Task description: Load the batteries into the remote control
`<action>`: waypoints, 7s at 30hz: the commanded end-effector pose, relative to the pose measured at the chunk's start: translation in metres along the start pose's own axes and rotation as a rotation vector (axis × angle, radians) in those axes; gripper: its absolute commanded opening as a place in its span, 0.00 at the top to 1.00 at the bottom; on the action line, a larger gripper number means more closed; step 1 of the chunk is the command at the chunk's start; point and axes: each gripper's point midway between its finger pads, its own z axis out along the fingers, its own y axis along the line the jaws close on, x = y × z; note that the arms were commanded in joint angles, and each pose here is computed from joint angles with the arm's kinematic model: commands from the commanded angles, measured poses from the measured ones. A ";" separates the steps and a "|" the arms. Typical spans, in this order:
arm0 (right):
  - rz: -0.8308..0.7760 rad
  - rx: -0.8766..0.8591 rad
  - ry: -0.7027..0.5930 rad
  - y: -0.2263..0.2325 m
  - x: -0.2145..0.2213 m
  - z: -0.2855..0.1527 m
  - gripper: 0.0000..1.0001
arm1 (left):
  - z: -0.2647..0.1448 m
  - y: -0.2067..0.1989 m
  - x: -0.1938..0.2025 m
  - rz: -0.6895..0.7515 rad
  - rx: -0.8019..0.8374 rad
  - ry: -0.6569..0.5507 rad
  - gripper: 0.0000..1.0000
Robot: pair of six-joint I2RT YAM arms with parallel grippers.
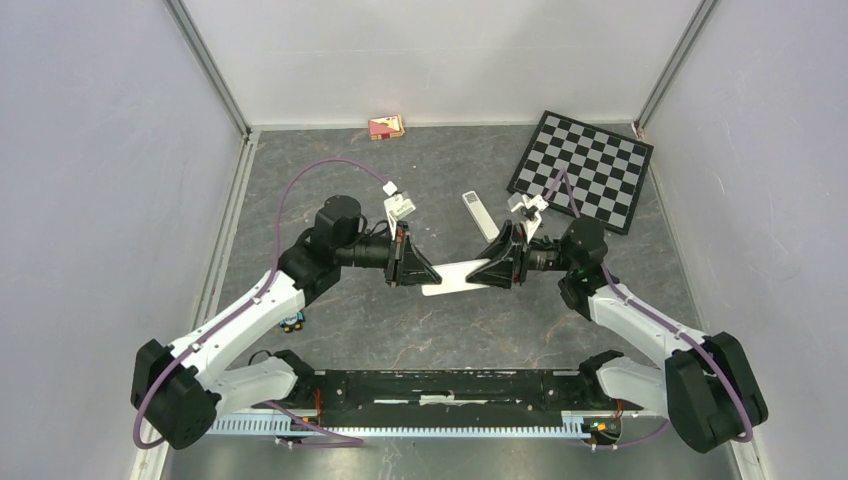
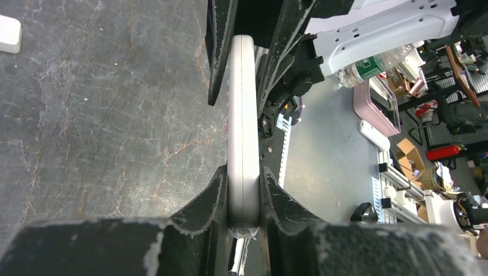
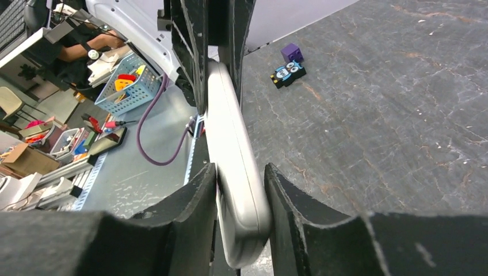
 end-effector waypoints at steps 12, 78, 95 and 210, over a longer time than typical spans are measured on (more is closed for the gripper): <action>0.035 -0.319 -0.323 0.086 -0.064 -0.011 1.00 | -0.010 -0.046 -0.065 0.033 0.128 -0.252 0.37; 0.414 0.217 -0.575 -0.014 -0.052 0.022 0.84 | -0.044 -0.020 -0.130 -0.461 0.084 -0.782 0.98; 0.537 0.465 -0.448 -0.067 -0.022 0.025 0.46 | -0.046 -0.010 -0.130 -0.429 0.052 -0.754 0.98; 0.744 0.509 -0.357 -0.085 0.036 0.029 1.00 | -0.016 0.149 -0.017 -0.333 -0.617 -0.391 0.98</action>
